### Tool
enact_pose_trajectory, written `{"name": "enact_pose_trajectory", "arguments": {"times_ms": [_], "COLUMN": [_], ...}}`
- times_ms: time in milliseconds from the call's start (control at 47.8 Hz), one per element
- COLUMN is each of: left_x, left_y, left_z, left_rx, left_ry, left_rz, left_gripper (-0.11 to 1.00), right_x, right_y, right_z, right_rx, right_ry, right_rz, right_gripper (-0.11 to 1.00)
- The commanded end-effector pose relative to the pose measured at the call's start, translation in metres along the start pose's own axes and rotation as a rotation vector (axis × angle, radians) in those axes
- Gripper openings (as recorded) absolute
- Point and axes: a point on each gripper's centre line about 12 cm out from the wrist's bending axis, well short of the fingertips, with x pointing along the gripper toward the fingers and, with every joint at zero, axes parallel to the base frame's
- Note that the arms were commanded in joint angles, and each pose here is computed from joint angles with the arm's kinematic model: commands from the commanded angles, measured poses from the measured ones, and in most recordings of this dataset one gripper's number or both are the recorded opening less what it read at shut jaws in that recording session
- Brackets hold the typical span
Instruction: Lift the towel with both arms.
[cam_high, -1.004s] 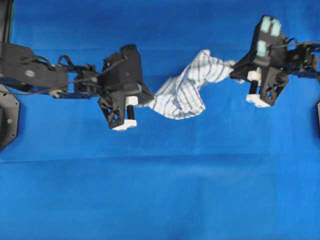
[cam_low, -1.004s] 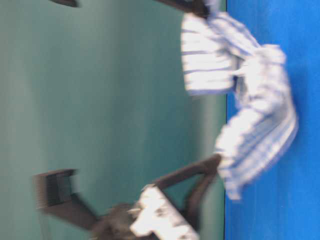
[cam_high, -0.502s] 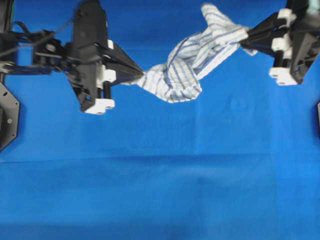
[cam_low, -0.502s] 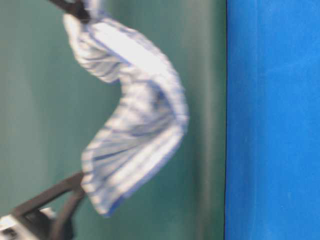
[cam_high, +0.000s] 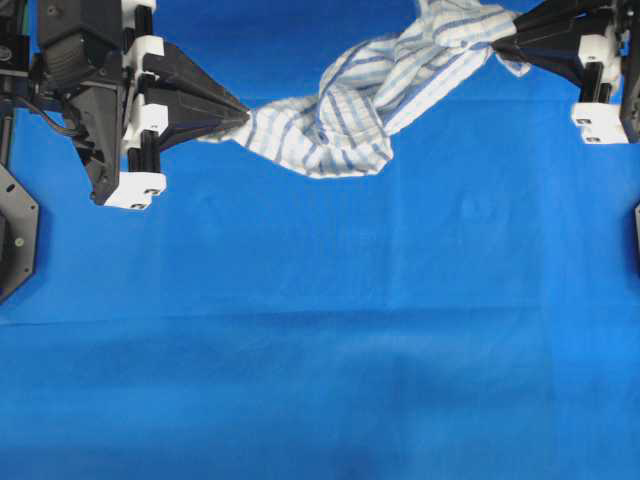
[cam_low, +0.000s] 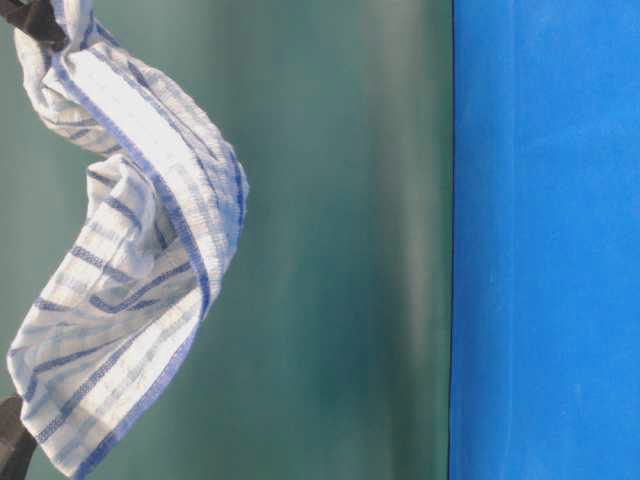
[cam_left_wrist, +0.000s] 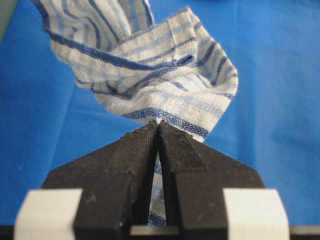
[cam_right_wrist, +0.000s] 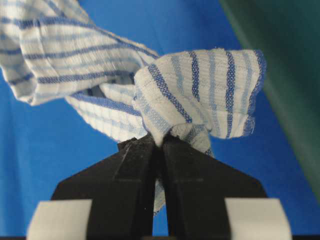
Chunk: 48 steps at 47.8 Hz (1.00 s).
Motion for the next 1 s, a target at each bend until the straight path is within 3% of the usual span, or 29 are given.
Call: {"name": "enact_pose_trajectory", "arguments": {"times_ms": [0, 397, 460, 627, 711, 774, 983], "left_x": [-0.002, 0.000, -0.001, -0.005, -0.008, -0.008, -0.007], "left_y": [0.001, 0.002, 0.002, 0.002, 0.002, 0.002, 0.002], "left_z": [0.006, 0.003, 0.002, 0.002, 0.001, -0.001, -0.017], "left_rx": [-0.001, -0.001, -0.001, -0.002, 0.000, -0.001, 0.005], "left_ry": [-0.019, -0.019, -0.020, -0.035, -0.040, -0.037, -0.008], "left_rz": [0.002, 0.006, 0.007, 0.005, 0.005, 0.007, 0.007], "left_gripper": [0.01, 0.05, 0.19, 0.71, 0.89, 0.93, 0.92], "right_x": [-0.003, -0.001, -0.001, 0.000, 0.000, 0.000, 0.004], "right_y": [0.001, 0.001, 0.000, -0.001, -0.001, -0.001, -0.001], "right_z": [0.009, 0.009, 0.009, 0.009, 0.009, 0.009, 0.000], "right_rx": [-0.004, -0.015, -0.016, -0.032, -0.034, -0.032, -0.028], "right_ry": [-0.022, -0.022, -0.022, -0.020, -0.020, -0.022, -0.004], "right_rz": [0.002, 0.003, 0.000, -0.012, -0.015, -0.016, -0.012], "right_gripper": [0.04, 0.05, 0.13, 0.62, 0.65, 0.62, 0.63]}}
